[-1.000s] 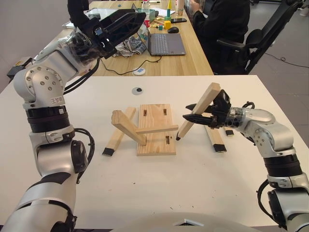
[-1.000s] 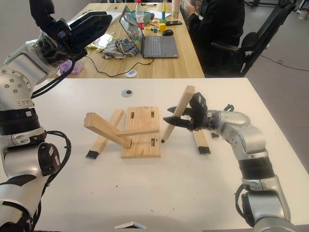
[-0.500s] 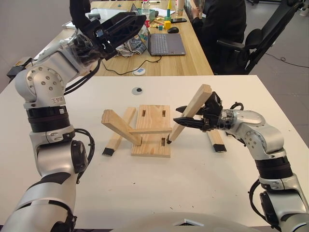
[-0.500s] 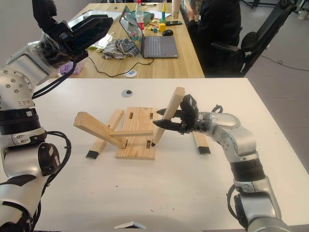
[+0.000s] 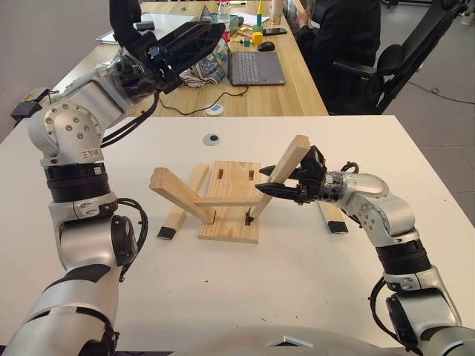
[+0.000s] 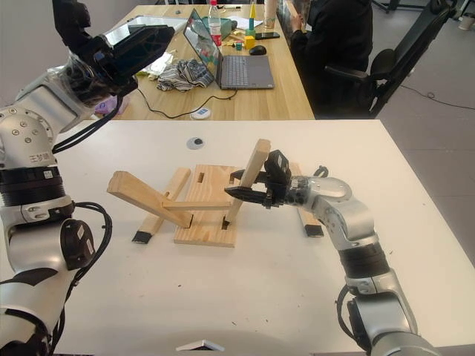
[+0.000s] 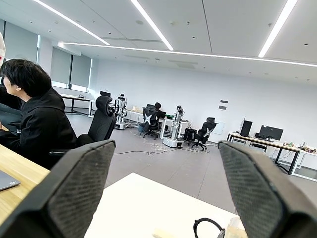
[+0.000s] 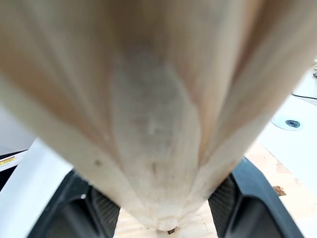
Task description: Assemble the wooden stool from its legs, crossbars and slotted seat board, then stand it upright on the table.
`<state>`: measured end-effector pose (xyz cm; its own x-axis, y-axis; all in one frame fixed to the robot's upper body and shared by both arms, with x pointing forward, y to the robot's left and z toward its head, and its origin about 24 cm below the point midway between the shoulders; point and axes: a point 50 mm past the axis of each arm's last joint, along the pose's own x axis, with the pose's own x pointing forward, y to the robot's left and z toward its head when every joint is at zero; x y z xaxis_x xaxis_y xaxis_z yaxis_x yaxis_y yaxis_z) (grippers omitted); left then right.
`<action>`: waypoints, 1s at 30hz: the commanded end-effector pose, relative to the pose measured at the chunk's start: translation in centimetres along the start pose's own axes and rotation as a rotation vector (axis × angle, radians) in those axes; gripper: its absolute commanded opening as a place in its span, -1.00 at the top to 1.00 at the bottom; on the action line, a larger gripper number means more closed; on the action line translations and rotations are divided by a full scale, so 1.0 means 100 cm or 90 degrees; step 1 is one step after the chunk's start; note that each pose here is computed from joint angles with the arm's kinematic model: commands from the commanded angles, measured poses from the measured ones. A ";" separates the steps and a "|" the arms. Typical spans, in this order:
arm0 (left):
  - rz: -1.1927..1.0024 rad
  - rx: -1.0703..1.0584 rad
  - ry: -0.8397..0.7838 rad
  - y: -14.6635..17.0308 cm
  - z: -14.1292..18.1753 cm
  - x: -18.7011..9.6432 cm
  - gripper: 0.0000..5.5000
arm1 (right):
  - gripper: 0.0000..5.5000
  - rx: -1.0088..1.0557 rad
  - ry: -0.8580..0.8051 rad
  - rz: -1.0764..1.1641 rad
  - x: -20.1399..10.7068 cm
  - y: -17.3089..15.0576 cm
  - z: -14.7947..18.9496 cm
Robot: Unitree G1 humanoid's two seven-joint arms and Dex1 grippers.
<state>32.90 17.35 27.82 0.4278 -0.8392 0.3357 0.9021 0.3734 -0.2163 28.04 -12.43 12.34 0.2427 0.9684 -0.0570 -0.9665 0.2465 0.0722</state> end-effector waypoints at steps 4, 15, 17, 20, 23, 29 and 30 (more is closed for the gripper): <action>0.005 -0.008 0.004 0.000 0.000 0.001 -0.39 | 0.25 0.063 0.038 0.019 0.004 0.007 -0.032; 0.006 -0.006 0.005 0.001 0.000 0.001 -0.39 | 0.25 0.062 0.125 0.053 -0.014 0.010 -0.049; 0.008 -0.005 0.003 0.000 0.000 0.000 -0.39 | 0.26 0.054 0.141 0.056 -0.015 0.011 -0.052; 0.008 -0.003 0.002 0.000 0.001 0.001 -0.39 | 0.26 -0.028 0.174 0.039 -0.012 0.009 -0.050; 0.008 -0.003 0.002 -0.001 0.000 0.000 -0.39 | 0.26 -0.105 0.178 0.048 -0.004 0.011 -0.036; -0.020 0.012 0.091 -0.012 -0.012 -0.002 -0.39 | 0.26 -0.131 0.205 0.073 -0.003 0.016 -0.037; -0.022 0.013 0.105 -0.013 -0.014 -0.002 -0.39 | 0.26 -0.136 0.216 0.076 -0.004 0.017 -0.038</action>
<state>31.88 16.48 27.17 0.3882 -0.8885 0.2445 0.9172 0.3467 -0.1965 26.47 -11.24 11.48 0.1123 0.9784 -0.1734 -0.9850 0.0865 -0.1496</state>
